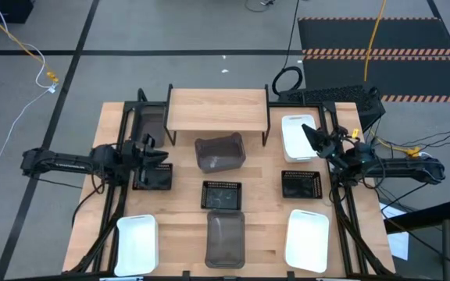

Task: Stack baskets on shelf by color
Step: Put the top left light black bin on the shelf

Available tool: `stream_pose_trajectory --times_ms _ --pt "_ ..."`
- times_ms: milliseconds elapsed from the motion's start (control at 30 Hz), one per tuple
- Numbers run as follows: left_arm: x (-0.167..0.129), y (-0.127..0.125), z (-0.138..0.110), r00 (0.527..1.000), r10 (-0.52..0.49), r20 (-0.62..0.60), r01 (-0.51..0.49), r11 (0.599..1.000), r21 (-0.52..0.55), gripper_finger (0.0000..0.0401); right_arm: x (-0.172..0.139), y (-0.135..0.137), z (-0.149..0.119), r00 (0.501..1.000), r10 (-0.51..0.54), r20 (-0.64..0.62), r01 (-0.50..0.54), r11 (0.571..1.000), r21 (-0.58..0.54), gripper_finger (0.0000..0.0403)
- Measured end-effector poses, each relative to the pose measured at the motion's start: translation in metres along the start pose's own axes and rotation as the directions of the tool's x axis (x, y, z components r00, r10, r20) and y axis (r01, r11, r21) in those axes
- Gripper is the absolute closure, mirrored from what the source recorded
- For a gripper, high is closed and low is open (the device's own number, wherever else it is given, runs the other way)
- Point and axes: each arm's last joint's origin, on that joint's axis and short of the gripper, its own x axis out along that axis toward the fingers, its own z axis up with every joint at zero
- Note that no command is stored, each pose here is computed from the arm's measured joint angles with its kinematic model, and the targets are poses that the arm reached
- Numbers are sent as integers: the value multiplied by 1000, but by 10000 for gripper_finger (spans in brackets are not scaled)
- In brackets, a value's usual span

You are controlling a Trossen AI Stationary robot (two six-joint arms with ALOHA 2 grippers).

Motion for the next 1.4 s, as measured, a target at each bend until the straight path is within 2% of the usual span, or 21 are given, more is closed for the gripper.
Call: stream_pose_trajectory --times_ms 67,167,233,333,467,567,633,667,700,767,833,867,900,1000,1067,1167,1400 --pt "0 -2 1 999 -38 4 38 999 -15 359 1 0 0 1000 -8 24 8 1000 -1 403" --pt "0 -6 1 992 -128 -3 125 979 -160 359 3 2 1 999 7 45 -7 1000 -9 403" --pt "0 -6 0 991 -134 -9 127 956 -264 359 4 3 2 998 20 55 -19 1000 -7 399" --pt "-1 -7 5 990 -130 46 137 907 -399 359 6 3 -1 999 28 33 -28 999 -16 384" --pt "1 -6 14 993 -60 106 104 873 -477 359 9 1 -7 999 21 -27 -22 999 -42 352" --pt "14 -10 34 997 -80 12 77 884 -462 359 20 11 -6 997 58 -52 -60 997 -40 325" --pt "24 -13 51 977 -54 -207 -35 913 -405 359 32 21 -3 993 95 -72 -99 994 -52 309" --pt "28 -13 59 938 -18 -346 -111 931 -349 359 38 26 -2 991 107 -86 -112 991 -66 302" --pt "30 -12 65 874 40 -485 -193 943 -270 359 46 31 -2 990 97 -102 -107 990 -92 296" --pt "30 -8 77 704 184 -686 -321 944 -76 358 58 37 -4 988 66 -141 -89 983 -164 286" --pt "24 -3 83 494 343 -799 -427 896 120 351 69 41 -7 983 34 -178 -76 969 -233 280" --pt "23 0 84 415 395 -820 -456 870 188 344 72 42 -9 980 19 -196 -71 963 -261 278" --pt "22 2 85 364 432 -825 -473 849 236 335 75 42 -11 978 9 -208 -68 958 -279 278" --pt "20 9 77 245 487 -838 -451 822 347 302 79 41 -15 975 -4 -223 -64 953 -295 279" --pt "24 14 69 209 503 -838 -476 801 362 274 80 39 -18 970 -18 -241 -58 952 -302 280" --pt "32 25 60 118 526 -842 -512 759 403 231 80 38 -22 964 -31 -266 -55 949 -310 281" --pt "44 62 35 -141 532 -835 -587 634 503 152 80 36 -28 951 -33 -308 -70 946 -317 280"
